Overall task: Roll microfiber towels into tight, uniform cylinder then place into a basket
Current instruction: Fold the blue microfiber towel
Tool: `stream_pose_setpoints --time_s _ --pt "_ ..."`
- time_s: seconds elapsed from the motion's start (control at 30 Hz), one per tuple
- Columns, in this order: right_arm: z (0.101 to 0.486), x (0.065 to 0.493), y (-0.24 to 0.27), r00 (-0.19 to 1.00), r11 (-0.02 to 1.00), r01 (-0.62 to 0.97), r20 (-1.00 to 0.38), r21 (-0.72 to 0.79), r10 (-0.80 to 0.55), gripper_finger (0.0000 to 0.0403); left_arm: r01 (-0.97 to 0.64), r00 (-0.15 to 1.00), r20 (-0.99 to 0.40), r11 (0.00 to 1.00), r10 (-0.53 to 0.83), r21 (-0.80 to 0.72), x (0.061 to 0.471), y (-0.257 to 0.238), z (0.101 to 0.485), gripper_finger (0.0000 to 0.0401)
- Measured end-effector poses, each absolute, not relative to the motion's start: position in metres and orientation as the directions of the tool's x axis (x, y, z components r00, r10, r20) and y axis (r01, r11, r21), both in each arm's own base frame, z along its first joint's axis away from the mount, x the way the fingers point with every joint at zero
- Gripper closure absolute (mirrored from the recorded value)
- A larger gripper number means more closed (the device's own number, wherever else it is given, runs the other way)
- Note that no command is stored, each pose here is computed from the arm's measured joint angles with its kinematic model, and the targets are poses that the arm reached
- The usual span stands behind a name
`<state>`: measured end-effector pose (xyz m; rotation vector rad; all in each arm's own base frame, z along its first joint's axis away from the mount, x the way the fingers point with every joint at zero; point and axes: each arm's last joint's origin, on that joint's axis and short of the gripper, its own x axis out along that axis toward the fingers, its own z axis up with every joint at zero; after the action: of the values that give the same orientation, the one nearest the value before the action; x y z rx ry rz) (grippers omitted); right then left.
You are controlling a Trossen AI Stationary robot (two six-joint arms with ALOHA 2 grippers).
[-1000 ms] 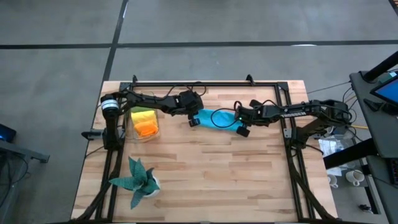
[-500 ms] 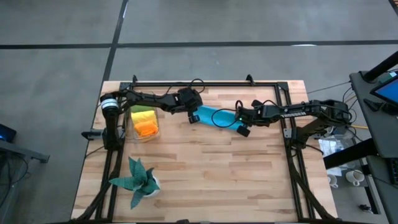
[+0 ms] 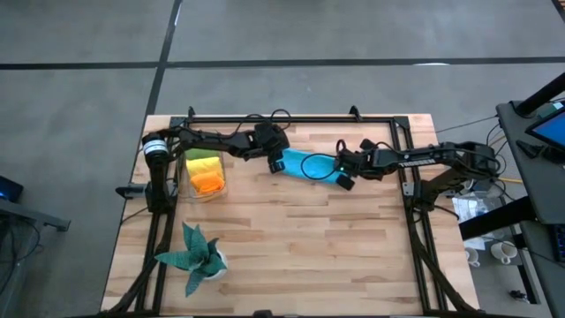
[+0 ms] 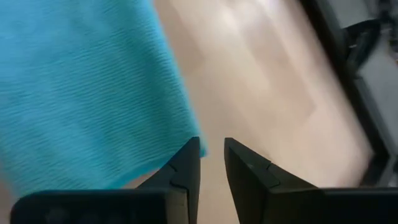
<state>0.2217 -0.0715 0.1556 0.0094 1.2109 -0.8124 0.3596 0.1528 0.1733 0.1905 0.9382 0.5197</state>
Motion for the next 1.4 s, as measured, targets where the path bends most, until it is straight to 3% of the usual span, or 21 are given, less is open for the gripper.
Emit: stream_pose_setpoints --time_s 0.3,0.43,0.5,0.6,0.77,0.97,1.2,1.4 --pt "0.181 0.209 -0.07 0.128 0.663 0.622 -0.78 -0.417 -0.612 0.0335 -0.338 0.473 -0.649 0.803 0.596 0.49 0.361 0.158 0.211 0.0189" --pt "0.192 0.198 -0.062 0.213 0.683 0.639 -0.772 -0.354 -0.599 0.0335 -0.221 0.597 -0.69 0.911 0.409 0.348 0.354 0.149 0.223 0.0178" --pt "0.194 0.194 -0.054 0.308 0.729 0.628 -0.772 -0.274 -0.555 0.0335 -0.136 0.647 -0.708 0.957 0.282 0.257 0.351 0.143 0.22 0.0178" --pt "0.191 0.188 -0.041 0.46 0.816 0.558 -0.763 -0.15 -0.455 0.0335 -0.056 0.65 -0.727 0.969 0.219 0.242 0.349 0.137 0.211 0.0179" --pt "0.176 0.185 -0.028 0.652 0.869 0.494 -0.667 0.012 -0.362 0.0347 -0.008 0.606 -0.762 0.96 0.227 0.279 0.35 0.134 0.182 0.0222" --pt "0.153 0.188 -0.026 0.698 0.864 0.492 -0.643 0.11 -0.315 0.0391 -0.05 0.617 -0.734 0.945 0.283 0.322 0.36 0.141 0.166 0.0382" --pt "0.137 0.204 -0.035 0.599 0.788 0.609 -0.7 0.083 -0.389 0.0394 -0.135 0.535 -0.764 0.929 0.361 0.345 0.363 0.15 0.144 0.0399" --pt "0.125 0.22 -0.041 0.502 0.788 0.616 -0.773 0.005 -0.387 0.0394 -0.189 0.498 -0.799 0.941 0.337 0.279 0.363 0.142 0.137 0.0401"
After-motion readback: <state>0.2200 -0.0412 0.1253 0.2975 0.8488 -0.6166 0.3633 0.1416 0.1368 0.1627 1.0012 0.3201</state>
